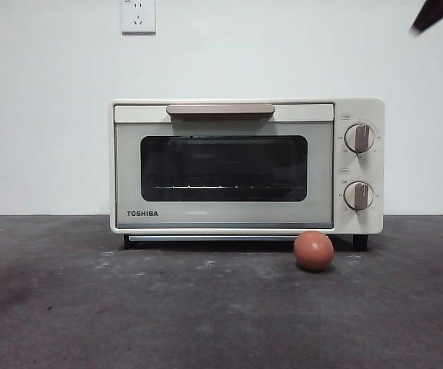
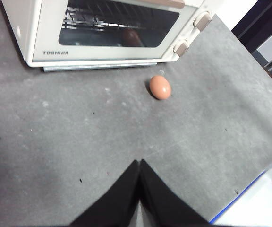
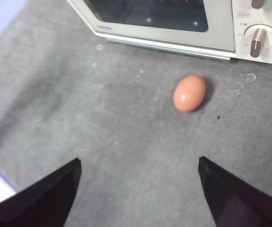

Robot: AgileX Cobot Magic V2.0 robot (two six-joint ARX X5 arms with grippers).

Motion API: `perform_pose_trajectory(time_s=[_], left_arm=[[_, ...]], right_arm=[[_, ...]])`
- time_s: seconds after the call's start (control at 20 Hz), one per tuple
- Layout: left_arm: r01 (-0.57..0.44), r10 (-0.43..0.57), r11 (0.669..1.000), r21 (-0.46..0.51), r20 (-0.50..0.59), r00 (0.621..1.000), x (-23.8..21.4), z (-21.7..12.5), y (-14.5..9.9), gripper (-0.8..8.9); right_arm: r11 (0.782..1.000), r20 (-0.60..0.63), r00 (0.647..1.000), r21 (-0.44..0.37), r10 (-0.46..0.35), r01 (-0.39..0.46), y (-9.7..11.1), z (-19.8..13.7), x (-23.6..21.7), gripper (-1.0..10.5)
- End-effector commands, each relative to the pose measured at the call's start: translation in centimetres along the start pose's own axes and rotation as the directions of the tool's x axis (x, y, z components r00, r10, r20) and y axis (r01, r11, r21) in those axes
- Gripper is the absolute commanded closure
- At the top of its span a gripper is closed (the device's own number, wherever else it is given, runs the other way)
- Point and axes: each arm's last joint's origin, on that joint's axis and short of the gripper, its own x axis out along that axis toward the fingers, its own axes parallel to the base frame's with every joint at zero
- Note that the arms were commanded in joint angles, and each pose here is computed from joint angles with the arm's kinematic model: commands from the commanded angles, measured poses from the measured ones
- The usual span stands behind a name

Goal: Eggoven

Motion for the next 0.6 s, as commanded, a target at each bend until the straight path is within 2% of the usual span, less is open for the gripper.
perform_pose_trajectory(time_s=[0.05,0.35,0.6], left_arm=[[0.008,-0.008,1.0,0.021,0.016,1.0,-0.2,0.5,-0.3,8.06],[0.008,-0.008,1.0,0.02,0.016,1.0,-0.2,0.5,-0.2,8.06],[0.008,-0.008,1.0,0.019,0.015,1.0,-0.2,0.5,-0.2,8.06]], right_arm=[[0.999,-0.018,0.999,0.024,-0.033,0.034,0.3,1.1,2.3,5.5],[0.989,-0.045,0.988,0.002,-0.149,0.149,1.3,2.0,10.0,5.5],[0.969,-0.05,0.968,-0.005,-0.245,0.245,1.0,1.4,15.3,5.5]])
